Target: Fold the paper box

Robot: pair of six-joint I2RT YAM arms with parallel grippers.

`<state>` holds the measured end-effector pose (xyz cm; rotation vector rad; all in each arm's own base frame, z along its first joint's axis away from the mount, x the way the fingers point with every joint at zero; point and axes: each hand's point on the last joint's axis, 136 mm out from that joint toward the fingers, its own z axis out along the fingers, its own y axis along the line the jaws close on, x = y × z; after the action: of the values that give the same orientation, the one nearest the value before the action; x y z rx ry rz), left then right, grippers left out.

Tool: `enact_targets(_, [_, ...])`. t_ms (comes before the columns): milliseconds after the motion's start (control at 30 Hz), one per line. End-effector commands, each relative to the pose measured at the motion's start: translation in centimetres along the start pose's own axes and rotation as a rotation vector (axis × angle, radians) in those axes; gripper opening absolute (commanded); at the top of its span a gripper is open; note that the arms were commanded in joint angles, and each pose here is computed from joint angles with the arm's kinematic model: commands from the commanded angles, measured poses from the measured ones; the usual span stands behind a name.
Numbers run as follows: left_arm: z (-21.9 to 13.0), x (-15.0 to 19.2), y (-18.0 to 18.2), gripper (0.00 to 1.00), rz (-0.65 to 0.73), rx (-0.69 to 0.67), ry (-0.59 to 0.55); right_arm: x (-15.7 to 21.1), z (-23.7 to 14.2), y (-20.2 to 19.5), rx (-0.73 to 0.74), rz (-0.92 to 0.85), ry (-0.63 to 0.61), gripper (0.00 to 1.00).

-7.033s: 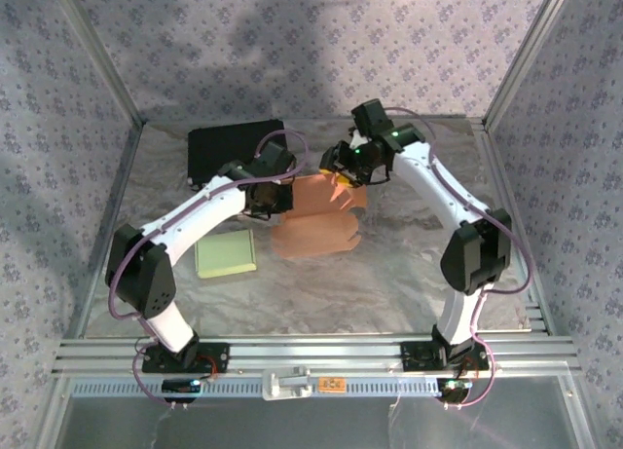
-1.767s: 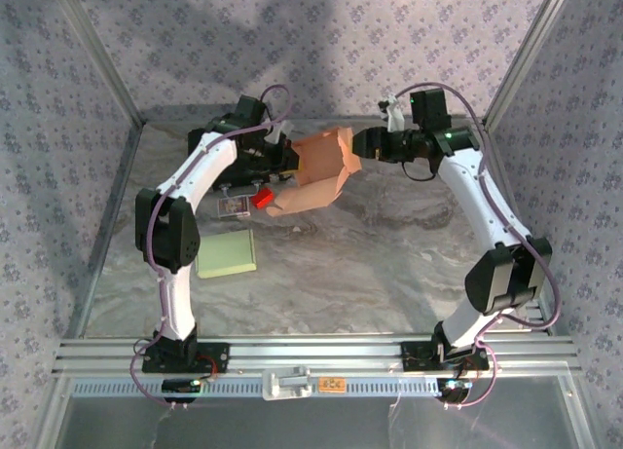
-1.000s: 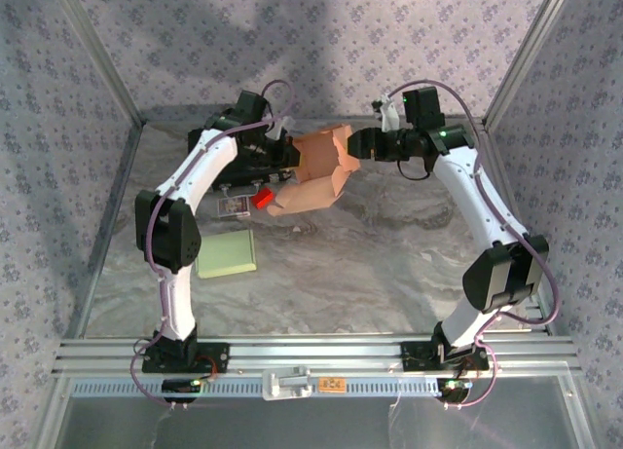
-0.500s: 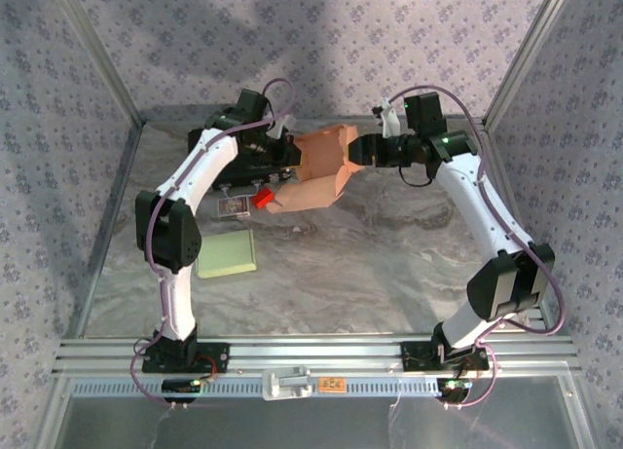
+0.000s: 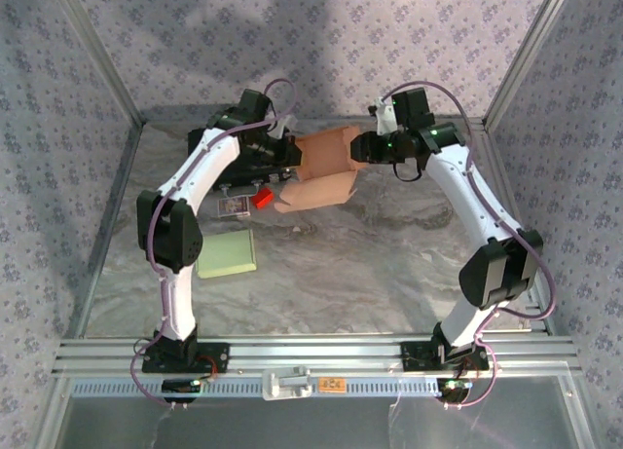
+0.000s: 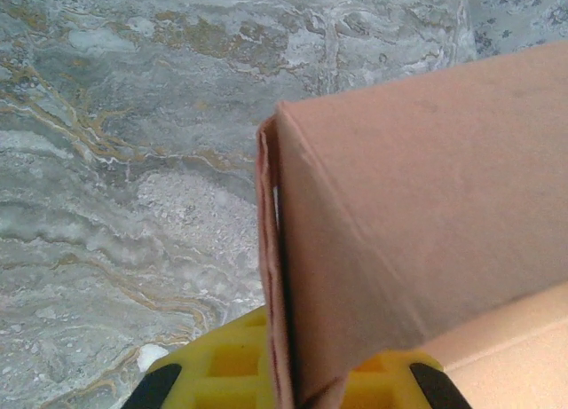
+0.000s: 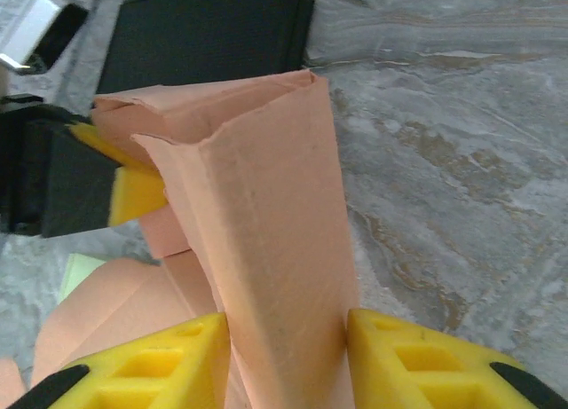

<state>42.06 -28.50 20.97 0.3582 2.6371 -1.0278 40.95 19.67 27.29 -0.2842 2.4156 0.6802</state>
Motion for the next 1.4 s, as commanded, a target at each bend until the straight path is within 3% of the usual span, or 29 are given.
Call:
enact_targets(0, [-0.5, -0.1, -2.6, 0.00, 0.052, 0.069, 0.004, -0.3, 0.3, -0.7, 0.078, -0.017, 0.001, 0.38])
enact_targets(133, [-0.4, -0.1, -2.5, 0.00, 0.050, 0.068, 0.005, -0.3, 0.5, -0.3, 0.096, -0.035, 0.002, 0.37])
enact_targets(233, [-0.2, -0.1, -2.3, 0.00, 0.038, 0.051, 0.005, -0.1, 0.3, 0.9, 0.088, -0.051, 0.008, 0.43])
enact_targets(500, [0.1, 0.2, -1.5, 0.00, 0.020, -0.011, 0.014, -1.8, -3.6, 3.4, -0.149, 0.014, -0.066, 0.55])
enact_targets(733, [0.3, 0.4, -1.4, 0.00, 0.016, -0.009, 0.026, -1.9, -5.0, 3.1, -0.241, 0.013, -0.078, 0.54])
enact_targets(1367, [0.1, 0.7, -2.1, 0.00, 0.034, -0.010, 0.028, -1.0, -1.4, 1.9, -0.082, -0.047, -0.003, 0.35])
